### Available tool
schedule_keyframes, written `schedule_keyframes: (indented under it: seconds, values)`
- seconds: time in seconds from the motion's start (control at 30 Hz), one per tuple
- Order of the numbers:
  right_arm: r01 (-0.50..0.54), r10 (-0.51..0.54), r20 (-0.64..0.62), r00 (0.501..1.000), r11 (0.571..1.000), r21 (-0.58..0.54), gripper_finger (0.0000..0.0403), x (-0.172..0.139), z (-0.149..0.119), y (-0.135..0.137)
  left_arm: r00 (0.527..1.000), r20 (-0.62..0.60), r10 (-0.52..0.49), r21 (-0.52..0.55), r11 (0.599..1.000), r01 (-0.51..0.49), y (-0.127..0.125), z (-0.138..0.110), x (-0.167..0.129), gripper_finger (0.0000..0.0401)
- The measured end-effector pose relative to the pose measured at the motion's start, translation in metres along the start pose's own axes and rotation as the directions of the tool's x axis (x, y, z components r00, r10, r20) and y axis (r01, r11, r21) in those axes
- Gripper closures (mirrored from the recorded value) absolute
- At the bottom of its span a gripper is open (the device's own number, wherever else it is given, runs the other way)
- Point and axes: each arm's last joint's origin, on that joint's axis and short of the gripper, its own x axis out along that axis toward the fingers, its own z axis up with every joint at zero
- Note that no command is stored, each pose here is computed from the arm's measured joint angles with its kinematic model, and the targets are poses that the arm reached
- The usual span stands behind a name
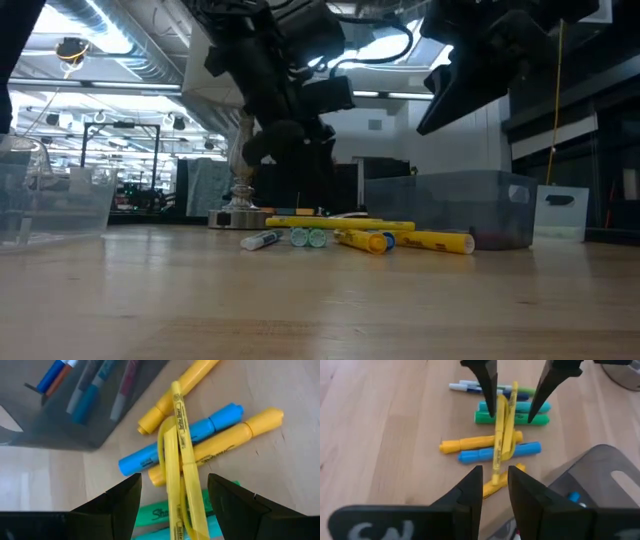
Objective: Pick & Place Markers
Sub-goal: Put the yellow pen into the left transparent bin
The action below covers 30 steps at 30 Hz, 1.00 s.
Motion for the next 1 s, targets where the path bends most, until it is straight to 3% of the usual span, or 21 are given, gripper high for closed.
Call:
schedule_keyframes:
  seconds: [0.23, 1.0]
  values:
    - [0.005, -0.005, 0.022, 1.000, 1.000, 0.005, 0.0312, 0.0001, 0.0021, -0.0001, 0.998, -0.021, 0.066, 0.004, 0.998, -0.066, 0.0035, -0.0009, 0.0005, 0.0178]
    - [0.005, -0.006, 0.025, 1.000, 1.000, 0.013, 0.0312, 0.0001, 0.0026, -0.0001, 0.997, -0.037, 0.071, -0.005, 0.997, -0.072, 0.0028, -0.0040, 0.0098, 0.0178]
